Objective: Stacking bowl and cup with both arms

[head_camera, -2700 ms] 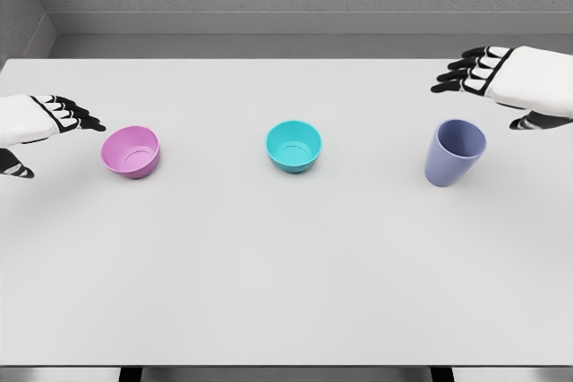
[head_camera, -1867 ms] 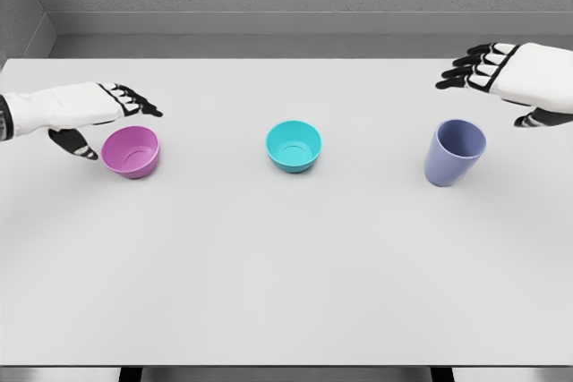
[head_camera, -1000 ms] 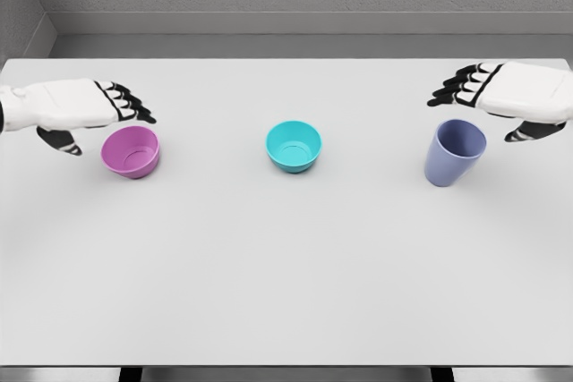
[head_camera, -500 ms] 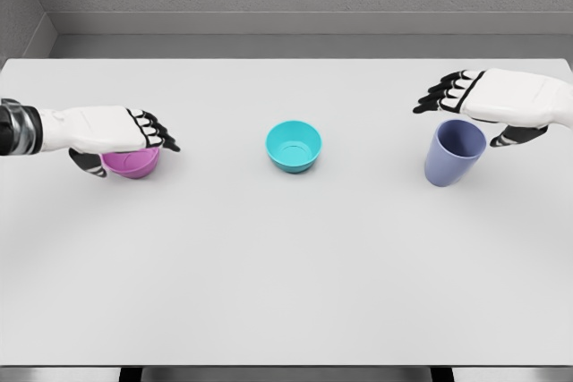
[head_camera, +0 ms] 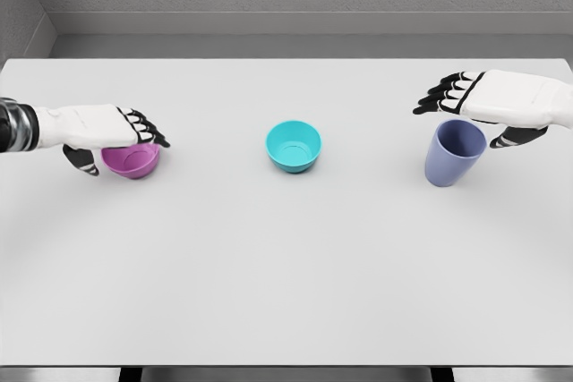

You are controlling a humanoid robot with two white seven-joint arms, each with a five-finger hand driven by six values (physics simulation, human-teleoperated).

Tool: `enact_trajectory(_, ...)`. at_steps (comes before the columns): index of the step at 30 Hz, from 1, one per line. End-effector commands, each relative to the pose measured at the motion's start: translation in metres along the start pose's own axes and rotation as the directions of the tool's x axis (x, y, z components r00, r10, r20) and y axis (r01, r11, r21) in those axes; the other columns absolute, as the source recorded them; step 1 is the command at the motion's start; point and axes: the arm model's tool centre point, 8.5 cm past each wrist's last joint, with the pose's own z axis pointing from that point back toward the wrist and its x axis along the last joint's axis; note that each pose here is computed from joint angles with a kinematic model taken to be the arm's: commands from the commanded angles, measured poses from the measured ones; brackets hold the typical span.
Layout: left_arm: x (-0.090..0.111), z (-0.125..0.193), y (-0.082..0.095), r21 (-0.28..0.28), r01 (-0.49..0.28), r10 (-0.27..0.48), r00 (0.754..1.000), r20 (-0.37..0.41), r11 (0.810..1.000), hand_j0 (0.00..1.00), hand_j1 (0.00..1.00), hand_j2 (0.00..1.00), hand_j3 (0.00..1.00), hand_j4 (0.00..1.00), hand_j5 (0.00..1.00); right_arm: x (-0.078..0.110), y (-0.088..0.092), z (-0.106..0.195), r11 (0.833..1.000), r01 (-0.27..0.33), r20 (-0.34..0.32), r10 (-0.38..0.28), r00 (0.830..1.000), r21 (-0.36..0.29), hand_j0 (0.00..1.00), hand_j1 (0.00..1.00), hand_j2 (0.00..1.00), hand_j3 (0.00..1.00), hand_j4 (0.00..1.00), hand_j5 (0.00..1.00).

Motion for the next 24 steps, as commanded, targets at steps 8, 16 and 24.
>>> enact_trajectory(8, -0.006, -0.003, 0.000, 0.006, -0.025, 0.025, 1.000, -0.011, 1.000, 1.00, 1.00, 1.00, 1.00, 1.00, 1.00, -0.001, 0.000, 0.001, 1.000, 0.005, -0.004, -0.005, 1.000, -0.002, 1.00, 1.00, 1.00, 1.00, 1.00, 1.00)
enact_trajectory(16, -0.008, -0.010, -0.001, 0.009, -0.044, 0.044, 0.999, -0.011, 0.999, 1.00, 1.00, 1.00, 1.00, 1.00, 1.00, -0.011, 0.007, 0.002, 0.999, 0.039, -0.027, -0.038, 0.999, 0.003, 1.00, 1.00, 1.00, 1.00, 1.00, 1.00)
enact_trajectory(24, -0.006, -0.016, -0.001, 0.004, -0.039, 0.039, 0.999, -0.008, 0.999, 1.00, 1.00, 1.00, 1.00, 1.00, 1.00, -0.013, 0.009, 0.003, 0.999, 0.044, -0.034, -0.044, 0.998, 0.007, 1.00, 1.00, 1.00, 1.00, 1.00, 1.00)
